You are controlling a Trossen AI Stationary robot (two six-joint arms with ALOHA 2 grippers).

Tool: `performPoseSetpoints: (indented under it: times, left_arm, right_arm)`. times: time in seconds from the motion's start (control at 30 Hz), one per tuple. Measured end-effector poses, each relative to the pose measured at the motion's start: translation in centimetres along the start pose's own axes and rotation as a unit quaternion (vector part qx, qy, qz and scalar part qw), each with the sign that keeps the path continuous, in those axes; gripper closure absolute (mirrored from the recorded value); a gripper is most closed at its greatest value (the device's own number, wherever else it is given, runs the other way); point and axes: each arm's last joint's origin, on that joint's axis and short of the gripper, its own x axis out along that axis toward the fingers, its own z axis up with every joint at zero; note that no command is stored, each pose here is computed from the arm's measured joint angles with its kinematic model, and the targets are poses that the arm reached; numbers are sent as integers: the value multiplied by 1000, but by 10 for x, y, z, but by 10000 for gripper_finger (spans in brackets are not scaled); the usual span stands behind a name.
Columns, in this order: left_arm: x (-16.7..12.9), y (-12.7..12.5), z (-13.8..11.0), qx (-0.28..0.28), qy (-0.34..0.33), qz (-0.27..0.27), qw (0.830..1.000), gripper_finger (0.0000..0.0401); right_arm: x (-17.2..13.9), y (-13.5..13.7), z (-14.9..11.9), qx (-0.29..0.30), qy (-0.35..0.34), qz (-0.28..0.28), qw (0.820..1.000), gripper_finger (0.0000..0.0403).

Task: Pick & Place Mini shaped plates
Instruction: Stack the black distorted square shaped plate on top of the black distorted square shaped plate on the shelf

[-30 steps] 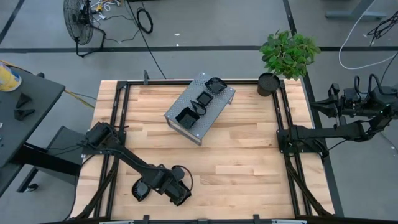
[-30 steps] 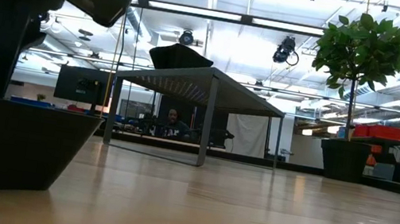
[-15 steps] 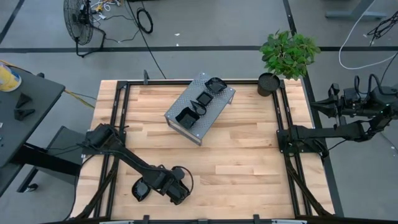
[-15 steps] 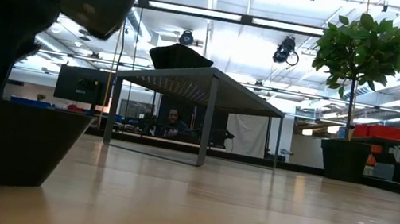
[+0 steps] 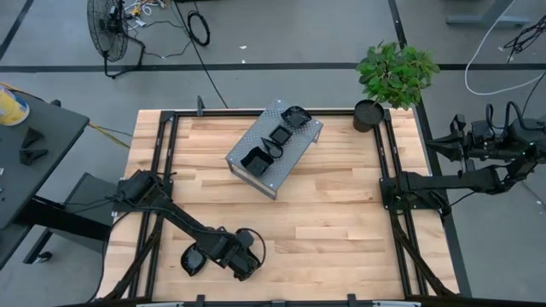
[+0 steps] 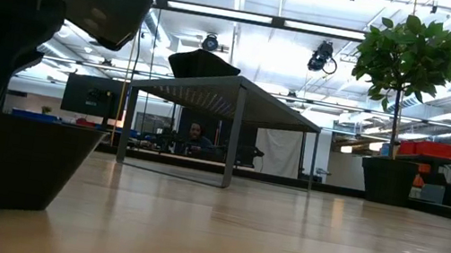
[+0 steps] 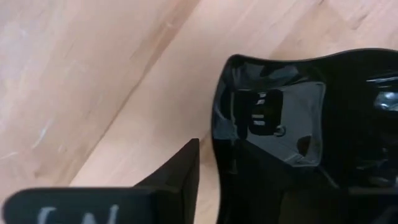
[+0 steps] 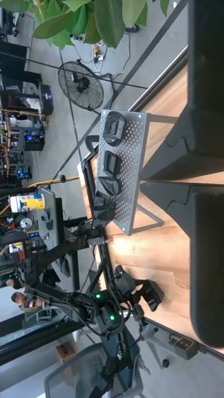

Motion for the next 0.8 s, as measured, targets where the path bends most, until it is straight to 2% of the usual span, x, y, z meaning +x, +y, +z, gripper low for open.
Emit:
performPoseSetpoints:
  times: [0.27,0.8]
  left_arm:
    - [-5,0,2,-3,10,-11,1000,335]
    - [-8,-1,3,-5,26,-25,999,386]
  right_arm:
    - [0,0,0,0,0,0,1000,383]
    - [0,0,0,0,0,0,1000,383]
